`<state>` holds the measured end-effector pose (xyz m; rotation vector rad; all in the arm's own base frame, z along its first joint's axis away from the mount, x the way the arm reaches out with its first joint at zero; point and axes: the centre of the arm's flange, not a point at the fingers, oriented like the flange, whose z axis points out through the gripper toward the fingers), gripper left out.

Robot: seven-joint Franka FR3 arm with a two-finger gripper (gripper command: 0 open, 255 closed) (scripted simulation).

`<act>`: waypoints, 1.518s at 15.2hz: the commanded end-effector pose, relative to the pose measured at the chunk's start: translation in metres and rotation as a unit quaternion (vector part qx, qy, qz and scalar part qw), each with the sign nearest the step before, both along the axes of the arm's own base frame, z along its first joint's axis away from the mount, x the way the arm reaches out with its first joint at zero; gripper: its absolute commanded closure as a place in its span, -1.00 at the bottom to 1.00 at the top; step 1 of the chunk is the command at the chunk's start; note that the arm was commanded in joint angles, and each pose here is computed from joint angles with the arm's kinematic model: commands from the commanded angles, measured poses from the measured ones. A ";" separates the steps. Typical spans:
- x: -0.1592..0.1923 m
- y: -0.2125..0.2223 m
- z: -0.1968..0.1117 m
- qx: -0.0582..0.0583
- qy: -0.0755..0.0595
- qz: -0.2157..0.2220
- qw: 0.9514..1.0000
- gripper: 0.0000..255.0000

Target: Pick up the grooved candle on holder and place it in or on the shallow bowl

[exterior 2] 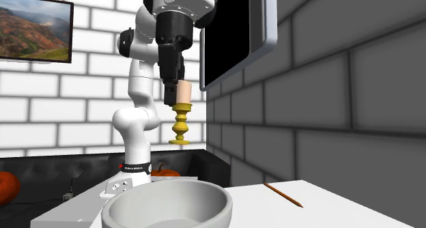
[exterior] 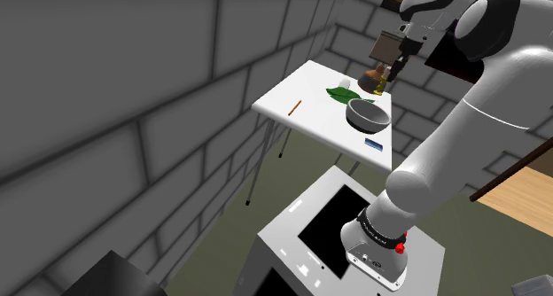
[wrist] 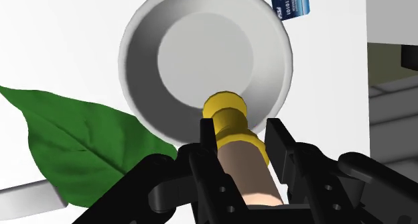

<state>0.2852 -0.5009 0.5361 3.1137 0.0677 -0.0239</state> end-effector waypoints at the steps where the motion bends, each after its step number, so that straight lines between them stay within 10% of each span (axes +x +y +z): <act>1: -0.011 -0.020 0.003 0.000 0.000 0.002 1.000 1.00; 23: -0.011 -0.020 -0.096 0.000 0.000 0.002 1.000 1.00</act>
